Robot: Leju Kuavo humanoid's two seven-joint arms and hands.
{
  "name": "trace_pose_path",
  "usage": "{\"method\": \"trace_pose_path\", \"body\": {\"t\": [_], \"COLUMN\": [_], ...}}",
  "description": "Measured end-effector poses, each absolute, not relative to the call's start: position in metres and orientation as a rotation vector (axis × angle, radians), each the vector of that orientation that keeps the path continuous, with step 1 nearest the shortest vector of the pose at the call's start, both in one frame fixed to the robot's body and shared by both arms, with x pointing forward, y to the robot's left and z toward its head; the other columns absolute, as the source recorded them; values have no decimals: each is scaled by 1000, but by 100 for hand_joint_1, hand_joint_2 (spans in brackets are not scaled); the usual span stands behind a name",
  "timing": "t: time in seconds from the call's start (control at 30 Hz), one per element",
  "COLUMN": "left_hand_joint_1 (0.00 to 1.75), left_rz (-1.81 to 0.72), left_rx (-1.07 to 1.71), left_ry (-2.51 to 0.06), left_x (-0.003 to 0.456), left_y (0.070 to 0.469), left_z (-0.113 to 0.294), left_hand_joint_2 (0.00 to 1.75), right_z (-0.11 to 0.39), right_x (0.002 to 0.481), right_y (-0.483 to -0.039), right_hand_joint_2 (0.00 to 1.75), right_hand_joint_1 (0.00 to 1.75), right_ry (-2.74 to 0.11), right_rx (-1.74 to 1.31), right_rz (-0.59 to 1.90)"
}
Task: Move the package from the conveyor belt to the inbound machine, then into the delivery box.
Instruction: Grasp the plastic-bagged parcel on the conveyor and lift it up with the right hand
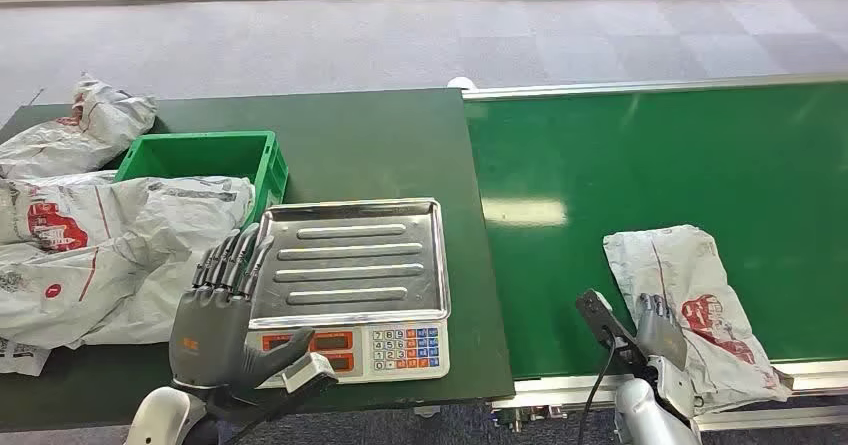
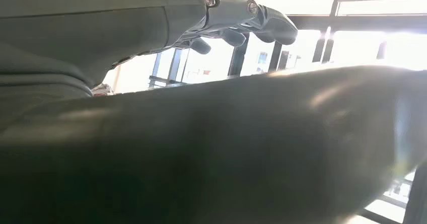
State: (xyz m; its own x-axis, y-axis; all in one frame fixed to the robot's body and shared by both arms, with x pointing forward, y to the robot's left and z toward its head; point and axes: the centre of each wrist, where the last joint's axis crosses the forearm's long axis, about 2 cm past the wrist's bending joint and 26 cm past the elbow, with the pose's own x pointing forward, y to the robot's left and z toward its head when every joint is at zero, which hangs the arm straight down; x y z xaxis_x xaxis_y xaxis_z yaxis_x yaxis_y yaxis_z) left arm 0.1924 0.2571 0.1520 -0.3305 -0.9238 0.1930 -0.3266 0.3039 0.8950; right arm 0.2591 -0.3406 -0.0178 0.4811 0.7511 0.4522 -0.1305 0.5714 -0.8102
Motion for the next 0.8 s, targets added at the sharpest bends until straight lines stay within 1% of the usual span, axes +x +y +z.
{"method": "trace_pose_path", "body": {"t": [0.17,0.53,0.67,0.8], "left_hand_joint_1": [0,0,0,0], "left_rz": [-993,-977,-968,-955], "left_rx": [1090,1059,1046,1040], "left_ry": [-1847,-1876,-1887,-1897], "left_x": [193,193,194,195], "left_y": [254,252,252,252], "left_z": [151,148,148,148], "left_hand_joint_2": [0,0,0,0], "right_z": [-20,-22,-21,-21], "right_x": [258,250,252,252], "right_y": [-337,-343,-343,-342], "right_hand_joint_2": [175,175,175,175], "right_hand_joint_1": [0,0,175,175], "right_ry": [-827,-794,-766,-732], "right_rx": [-818,-874,-870,-901], "right_rz": [640,713,732,754]}}
